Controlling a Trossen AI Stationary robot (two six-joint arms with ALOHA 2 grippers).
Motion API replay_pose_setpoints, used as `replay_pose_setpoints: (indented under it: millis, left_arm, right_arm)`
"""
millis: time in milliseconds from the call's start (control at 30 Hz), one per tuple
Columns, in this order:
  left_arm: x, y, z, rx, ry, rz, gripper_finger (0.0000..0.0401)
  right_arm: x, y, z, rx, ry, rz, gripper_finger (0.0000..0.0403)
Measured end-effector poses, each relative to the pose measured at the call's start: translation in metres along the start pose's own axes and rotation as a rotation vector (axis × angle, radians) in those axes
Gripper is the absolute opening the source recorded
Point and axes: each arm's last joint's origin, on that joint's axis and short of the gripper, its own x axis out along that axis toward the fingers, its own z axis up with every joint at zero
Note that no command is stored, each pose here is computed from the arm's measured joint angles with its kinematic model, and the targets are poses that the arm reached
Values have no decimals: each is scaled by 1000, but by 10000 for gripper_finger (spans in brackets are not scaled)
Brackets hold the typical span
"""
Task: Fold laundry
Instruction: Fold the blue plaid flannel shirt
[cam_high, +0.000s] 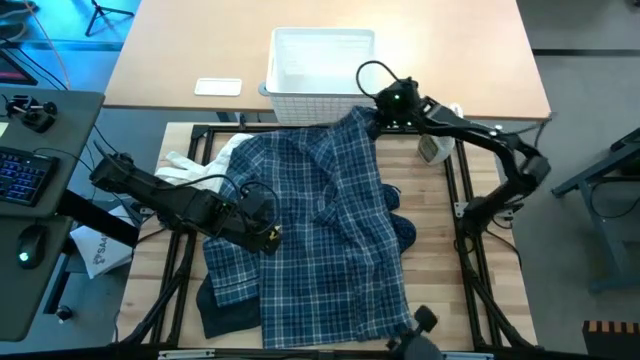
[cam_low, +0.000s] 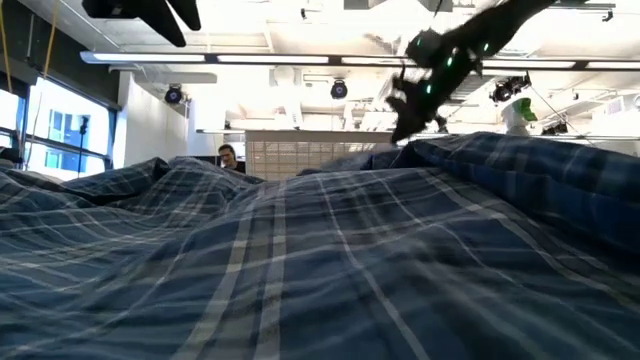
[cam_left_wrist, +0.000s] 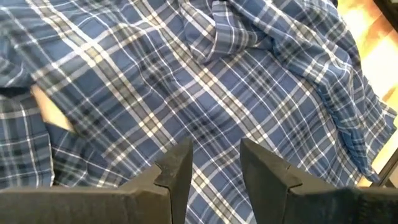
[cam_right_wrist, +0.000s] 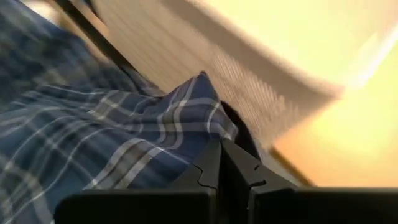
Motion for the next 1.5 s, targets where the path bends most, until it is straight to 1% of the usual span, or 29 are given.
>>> replay_pose_setpoints:
  millis: [100, 167, 267, 367, 433, 467, 533, 600, 700, 767, 833, 933, 1000, 1100, 1167, 1233, 1367, 1500]
  left_arm:
    - [0, 0, -1, -4, 25, -1, 121]
    - [-2, 4, -3, -24, 87, 8, 121]
    - [-14, 11, -8, -45, 189, 29, 121]
    - [-34, 20, -14, -52, 229, 86, 121]
    - [-48, 28, -17, -69, 242, 136, 121]
    - [-53, 32, -19, -88, 244, 158, 121]
    - [-60, 39, -21, -159, 245, 190, 121]
    - [-64, 44, -22, -257, 248, 221, 121]
    - [-63, 45, -26, -398, 274, 232, 121]
    - [-61, 43, -32, -440, 329, 225, 124]
    - [-57, 39, -43, -451, 385, 232, 131]
    - [-48, 36, -63, -498, 449, 277, 152]
    - [-40, 40, -76, -546, 469, 349, 171]
    - [-25, 48, -93, -620, 466, 437, 203]
    - [-14, 52, -100, -629, 487, 463, 224]
    - [-2, 58, -107, -625, 480, 488, 239]
    - [20, 72, -118, -617, 459, 536, 247]
    - [39, 88, -125, -610, 405, 573, 235]
  right_arm:
    - [23, -9, -11, 32, 68, -42, 2]
    - [34, -13, -19, 39, 117, -96, 3]
    - [35, -16, -22, 44, 172, -120, 16]
    - [26, -18, -12, 31, 172, -132, 51]
    - [18, -22, -3, 43, 178, -175, 83]
    - [12, -23, 2, 55, 182, -192, 100]
    - [-3, -24, 16, 76, 178, -193, 129]
    - [-20, -23, 28, 111, 142, -135, 153]
    - [-45, -6, 40, 147, 59, 61, 175]
    - [-59, 10, 40, 126, 28, 174, 181]
    - [-71, 27, 34, 97, 27, 233, 183]
    - [-83, 51, 23, 46, 28, 292, 183]
    - [-88, 66, 14, 19, 33, 329, 183]
    - [-87, 84, -3, -5, 61, 353, 183]
    - [-85, 93, -12, -23, 68, 363, 183]
    - [-83, 100, -19, -42, 76, 383, 183]
    - [-81, 111, -32, -68, 105, 412, 183]
    - [-82, 118, -36, -78, 125, 463, 183]
